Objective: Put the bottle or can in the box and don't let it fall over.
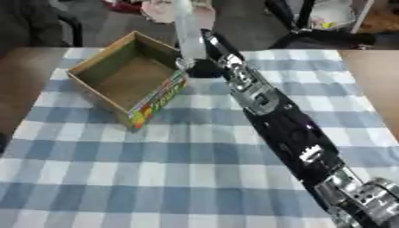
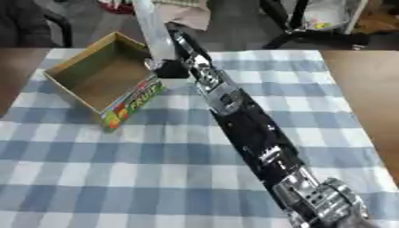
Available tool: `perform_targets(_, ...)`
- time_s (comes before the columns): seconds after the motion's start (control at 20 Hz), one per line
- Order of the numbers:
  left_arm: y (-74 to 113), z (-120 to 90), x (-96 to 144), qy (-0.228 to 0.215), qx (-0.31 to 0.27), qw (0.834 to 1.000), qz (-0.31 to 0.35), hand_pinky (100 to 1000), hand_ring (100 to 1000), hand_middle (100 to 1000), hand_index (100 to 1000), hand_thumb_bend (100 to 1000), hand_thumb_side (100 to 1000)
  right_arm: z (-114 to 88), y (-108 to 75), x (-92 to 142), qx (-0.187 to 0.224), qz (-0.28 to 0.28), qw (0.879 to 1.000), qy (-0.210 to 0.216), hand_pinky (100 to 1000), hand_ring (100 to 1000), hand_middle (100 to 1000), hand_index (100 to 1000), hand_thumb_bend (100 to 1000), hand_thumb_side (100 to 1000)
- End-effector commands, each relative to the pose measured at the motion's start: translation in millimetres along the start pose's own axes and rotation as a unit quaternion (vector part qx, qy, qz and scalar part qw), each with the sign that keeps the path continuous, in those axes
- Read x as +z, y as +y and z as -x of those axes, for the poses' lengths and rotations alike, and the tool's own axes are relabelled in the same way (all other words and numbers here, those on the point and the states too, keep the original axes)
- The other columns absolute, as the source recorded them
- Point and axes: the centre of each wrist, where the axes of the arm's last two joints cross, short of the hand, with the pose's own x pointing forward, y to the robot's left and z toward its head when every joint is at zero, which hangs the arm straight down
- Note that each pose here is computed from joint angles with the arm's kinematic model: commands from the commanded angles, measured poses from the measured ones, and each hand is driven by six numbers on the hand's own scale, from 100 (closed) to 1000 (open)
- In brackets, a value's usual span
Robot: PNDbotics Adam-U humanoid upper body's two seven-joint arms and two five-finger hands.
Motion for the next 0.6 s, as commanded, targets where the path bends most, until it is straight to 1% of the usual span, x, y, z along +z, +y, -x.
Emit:
perform_targets(0.05,-7.4,-11.6,-10.0,-0.025,0.011,0.999,0.019,1000,1000,1000,976,769,631,-26.8,-22.2,-14.1,0.009,0.024,0.999,-0.037,875,588,263,382,100,100)
perform_targets(0.25,-19.8,-19.0,-18.7,-0.041,0.025,0.998,0.045,1000,1000,1000,977,770,630,-34.6,-34.4,-18.8,0.02,0.04,0.998,-0.047,876,592,265,383,100,100)
perform_targets(0.4,-25.9,-24.2,-23.3,-0.052,0.032,0.996,0.06,1000,1000,1000,977,769,630,-39.4,-33.9,-22.7,0.025,0.039,0.997,-0.056,882,605,272,389,100,100)
perform_targets(0.5,-29.4,-27.5,-25.5,-0.058,0.036,0.995,0.067,1000,1000,1000,977,768,631,-37.4,-30.1,-22.9,0.03,0.033,0.997,-0.059,889,650,305,418,100,100)
perform_targets(0.55,-30.4,-28.5,-26.1,-0.06,0.038,0.995,0.069,1000,1000,1000,977,769,630,-34.6,-28.0,-22.2,0.031,0.029,0.997,-0.059,893,672,334,434,100,100)
perform_targets(0.6,-31.1,-29.5,-26.6,-0.062,0.039,0.995,0.071,1000,1000,1000,977,770,631,-30.5,-25.6,-20.8,0.032,0.027,0.997,-0.058,901,706,385,474,100,100)
